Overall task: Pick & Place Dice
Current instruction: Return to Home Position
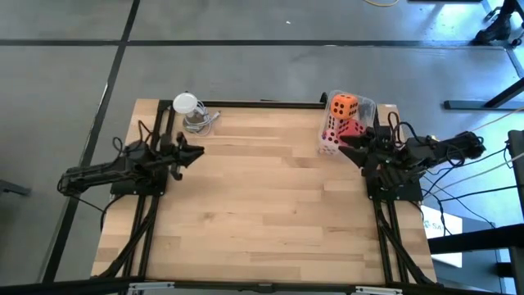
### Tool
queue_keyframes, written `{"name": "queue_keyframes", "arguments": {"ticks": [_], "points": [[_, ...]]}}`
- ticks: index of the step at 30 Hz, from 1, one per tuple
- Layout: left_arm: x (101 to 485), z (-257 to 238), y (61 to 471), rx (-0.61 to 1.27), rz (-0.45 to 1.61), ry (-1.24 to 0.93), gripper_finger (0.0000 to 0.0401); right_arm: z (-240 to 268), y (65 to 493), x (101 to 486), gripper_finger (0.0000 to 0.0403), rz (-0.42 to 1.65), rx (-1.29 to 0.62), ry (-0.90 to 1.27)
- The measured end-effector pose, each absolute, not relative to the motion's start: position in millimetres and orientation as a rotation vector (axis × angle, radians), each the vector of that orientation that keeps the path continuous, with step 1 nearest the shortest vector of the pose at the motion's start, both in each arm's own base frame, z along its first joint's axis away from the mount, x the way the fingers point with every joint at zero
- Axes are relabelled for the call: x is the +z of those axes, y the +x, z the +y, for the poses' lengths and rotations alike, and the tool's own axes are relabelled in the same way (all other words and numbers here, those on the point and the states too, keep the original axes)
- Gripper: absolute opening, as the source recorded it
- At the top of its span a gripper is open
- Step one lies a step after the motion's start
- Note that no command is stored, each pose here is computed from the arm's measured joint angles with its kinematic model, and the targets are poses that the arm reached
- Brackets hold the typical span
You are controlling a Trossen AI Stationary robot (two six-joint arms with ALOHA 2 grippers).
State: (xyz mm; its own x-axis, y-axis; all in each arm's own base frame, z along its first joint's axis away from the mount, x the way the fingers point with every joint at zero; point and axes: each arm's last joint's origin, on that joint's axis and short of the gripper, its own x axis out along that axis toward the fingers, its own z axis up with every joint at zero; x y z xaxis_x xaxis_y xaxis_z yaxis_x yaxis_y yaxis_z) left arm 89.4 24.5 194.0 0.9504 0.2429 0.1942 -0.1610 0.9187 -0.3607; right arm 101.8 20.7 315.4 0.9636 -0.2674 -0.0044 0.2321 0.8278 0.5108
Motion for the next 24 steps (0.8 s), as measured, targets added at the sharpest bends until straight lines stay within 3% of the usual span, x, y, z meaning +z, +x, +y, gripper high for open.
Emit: {"name": "queue_keyframes", "arguments": {"ticks": [11, 18, 24], "points": [[169.4, 27.4, 93.7, 0.302, -0.072, -0.336, 0.0065, 24.0, 101.3, 315.4, 0.0271, -0.046, -0.226, 0.441], [169.0, 29.1, 94.1, 0.349, -0.076, -0.341, 0.0065, 27.1, 102.2, 317.3, 0.0271, -0.032, -0.127, 0.319], [168.7, 29.1, 94.2, 0.35, -0.076, -0.34, 0.0065, 26.3, 104.7, 323.2, 0.0272, -0.091, -0.187, 0.274]]}}
